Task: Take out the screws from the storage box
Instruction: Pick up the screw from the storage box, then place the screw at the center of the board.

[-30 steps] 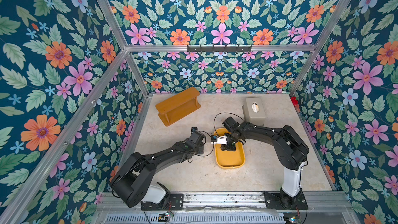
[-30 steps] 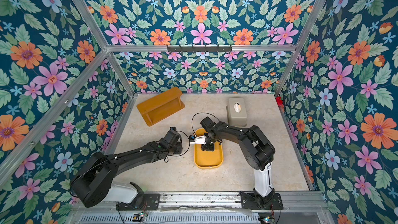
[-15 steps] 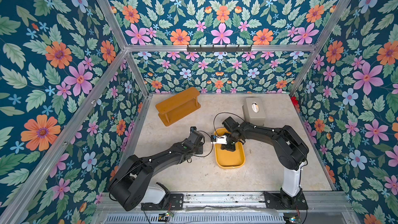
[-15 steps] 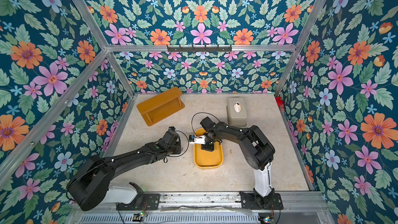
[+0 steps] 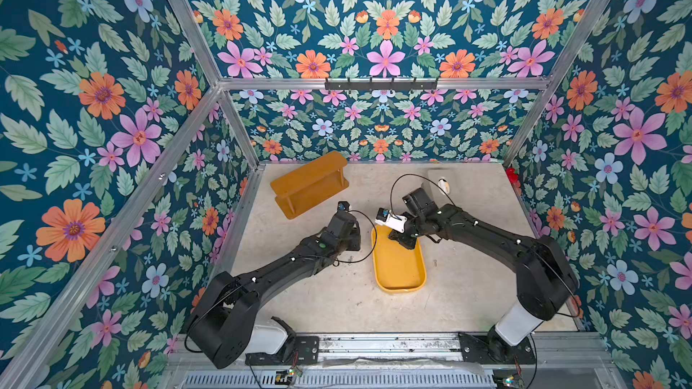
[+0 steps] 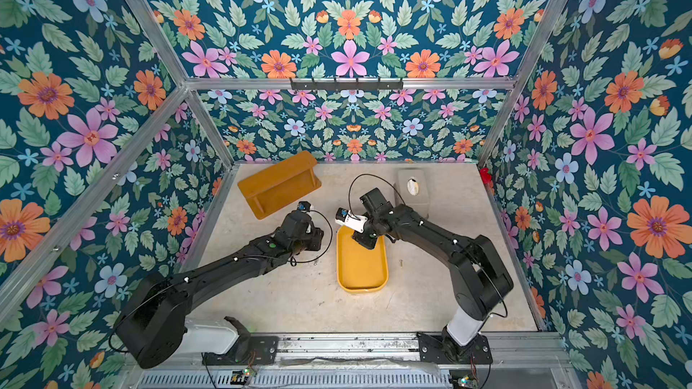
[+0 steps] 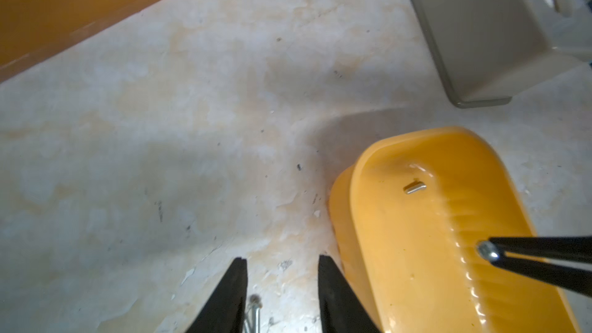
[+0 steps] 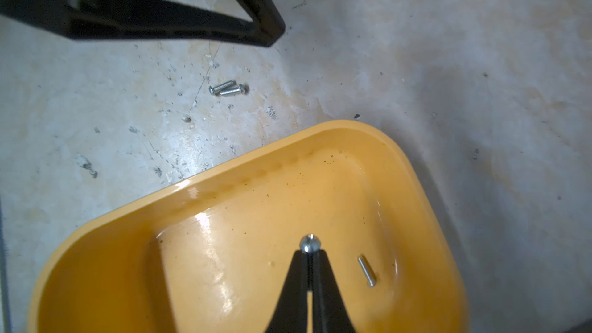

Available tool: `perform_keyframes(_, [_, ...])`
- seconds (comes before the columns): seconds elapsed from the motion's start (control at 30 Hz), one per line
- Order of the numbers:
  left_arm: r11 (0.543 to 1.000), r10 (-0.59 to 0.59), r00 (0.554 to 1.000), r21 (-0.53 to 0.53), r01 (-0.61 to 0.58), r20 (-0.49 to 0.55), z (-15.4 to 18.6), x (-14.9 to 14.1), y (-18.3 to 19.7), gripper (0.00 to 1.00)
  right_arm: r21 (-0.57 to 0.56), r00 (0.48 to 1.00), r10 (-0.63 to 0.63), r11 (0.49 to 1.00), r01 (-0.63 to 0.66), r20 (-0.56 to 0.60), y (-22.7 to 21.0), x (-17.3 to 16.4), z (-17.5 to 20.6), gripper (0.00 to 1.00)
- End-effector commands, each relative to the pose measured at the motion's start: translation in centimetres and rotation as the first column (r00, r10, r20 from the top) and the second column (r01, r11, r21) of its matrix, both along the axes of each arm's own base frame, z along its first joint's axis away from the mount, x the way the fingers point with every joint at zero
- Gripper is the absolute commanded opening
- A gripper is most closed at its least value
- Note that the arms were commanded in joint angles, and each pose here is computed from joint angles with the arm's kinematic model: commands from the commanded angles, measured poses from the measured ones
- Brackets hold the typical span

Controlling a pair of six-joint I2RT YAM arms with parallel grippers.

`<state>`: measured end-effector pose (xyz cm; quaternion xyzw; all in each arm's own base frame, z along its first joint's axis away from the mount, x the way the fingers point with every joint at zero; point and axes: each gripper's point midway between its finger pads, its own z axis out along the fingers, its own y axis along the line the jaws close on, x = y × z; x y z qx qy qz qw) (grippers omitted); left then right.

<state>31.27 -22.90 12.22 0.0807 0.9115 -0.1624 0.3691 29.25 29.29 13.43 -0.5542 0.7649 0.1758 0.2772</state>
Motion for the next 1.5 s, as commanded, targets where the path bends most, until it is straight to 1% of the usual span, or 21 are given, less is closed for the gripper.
perform_keyframes(0.0, [0.989,-0.150,0.986,-0.009,0.151,0.071,2.3,0.4,-3.5,0.45,0.126,0.974,-0.195,0.970,0.209,-0.118,-1.5,-0.8,3.4,0.00])
perform_keyframes(0.03, [0.985,-0.172,0.982,-0.008,0.173,0.077,2.6,0.6,-4.2,0.45,0.157,0.956,-0.260,0.947,0.281,-0.139,-2.1,-1.0,4.2,0.00])
perform_keyframes(0.07, [0.979,-0.196,0.977,-0.034,0.199,0.084,3.1,0.7,-5.1,0.46,0.165,0.934,-0.323,0.923,0.347,-0.156,-2.9,-1.2,4.9,0.00])
perform_keyframes(0.1, [0.972,-0.222,0.971,-0.059,0.227,0.087,3.3,0.8,-6.0,0.46,0.160,0.912,-0.374,0.903,0.400,-0.167,-3.7,-1.4,5.3,0.00])
perform_keyframes(0.17, [0.942,-0.310,0.946,-0.106,0.319,0.095,3.8,0.7,-8.5,0.46,0.130,0.846,-0.494,0.843,0.523,-0.199,-5.8,-1.7,5.2,0.00])
perform_keyframes(0.23, [0.917,-0.386,0.918,-0.069,0.392,0.086,3.3,0.4,-10.4,0.46,0.099,0.770,-0.597,0.772,0.628,-0.224,-7.6,-2.0,4.4,0.00])
perform_keyframes(0.27, [0.903,-0.425,0.903,-0.039,0.428,0.065,2.6,0.1,-11.4,0.45,0.074,0.712,-0.658,0.720,0.690,-0.246,-8.7,-2.0,3.7,0.00])
perform_keyframes(0.33, [0.876,-0.483,0.875,0.013,0.482,0.039,2.0,-0.6,-12.9,0.45,0.019,0.607,-0.738,0.631,0.776,-0.293,-10.5,-2.5,1.9,0.00])
perform_keyframes(0.37, [0.860,-0.509,0.860,0.048,0.508,0.026,1.5,-0.9,-13.6,0.45,-0.009,0.564,-0.762,0.597,0.802,-0.318,-11.2,-2.9,0.8,0.00])
perform_keyframes(0.43, [0.832,-0.550,0.835,0.094,0.547,0.003,0.7,-1.3,-14.6,0.45,-0.052,0.505,-0.794,0.552,0.832,-0.339,-12.2,-3.5,-0.9,0.00])
perform_keyframes(0.47, [0.822,-0.562,0.827,0.108,0.560,-0.010,0.1,-1.3,-15.0,0.45,-0.068,0.486,-0.802,0.539,0.840,-0.347,-12.6,-3.9,-1.7,0.00])
perform_keyframes(0.5, [0.821,-0.561,0.828,0.120,0.559,-0.020,-0.4,-1.2,-15.0,0.45,-0.070,0.471,-0.809,0.524,0.849,-0.352,-12.8,-4.1,-2.0,0.00])
perform_keyframes(0.57, [0.824,-0.548,0.835,0.148,0.547,-0.040,-1.6,-0.8,-14.7,0.45,-0.073,0.443,-0.824,0.496,0.865,-0.354,-13.3,-4.2,-2.8,0.00])
perform_keyframes(0.63, [0.817,-0.550,0.833,0.171,0.551,-0.055,-2.6,-0.7,-14.7,0.45,-0.093,0.415,-0.837,0.474,0.876,-0.358,-13.6,-4.4,-3.6,0.00])
perform_keyframes(0.7, [0.810,-0.552,0.830,0.190,0.555,-0.074,-3.6,-0.5,-14.8,0.44,-0.131,0.393,-0.843,0.465,0.875,-0.366,-13.6,-4.7,-4.7,0.00])
perform_keyframes(0.77, [0.827,-0.513,0.853,0.211,0.522,-0.097,-4.1,0.1,-14.7,0.44,-0.171,0.375,-0.850,0.459,0.872,-0.369,-13.7,-4.9,-5.7,0.00])
perform_keyframes(0.8, [0.830,-0.504,0.857,0.217,0.515,-0.108,-4.2,0.3,-14.7,0.44,-0.186,0.367,-0.854,0.455,0.871,-0.368,-13.8,-5.0,-6.1,0.00])
perform_keyframes(0.87, [0.822,-0.514,0.851,0.222,0.524,-0.104,-4.4,0.3,-14.9,0.45,-0.203,0.351,-0.856,0.447,0.871,-0.379,-13.7,-5.1,-7.0,0.00])
perform_keyframes(1.1, [0.806,-0.498,0.859,0.300,0.510,-0.123,-6.4,0.7,-14.0,0.46,-0.256,0.322,-0.860,0.440,0.861,-0.396,-13.5,-5.7,-9.7,0.00])
perform_keyframes(1.3, [0.789,-0.523,0.843,0.304,0.534,-0.125,-7.3,0.5,-14.2,0.46,-0.256,0.313,-0.857,0.437,0.862,-0.410,-13.3,-5.7,-10.2,0.00])
perform_keyframes(1.47, [0.769,-0.539,0.828,0.309,0.559,-0.156,-8.1,0.4,-14.6,0.46,-0.281,0.314,-0.861,0.441,0.852,-0.399,-13.5,-5.9,-10.8,0.00])
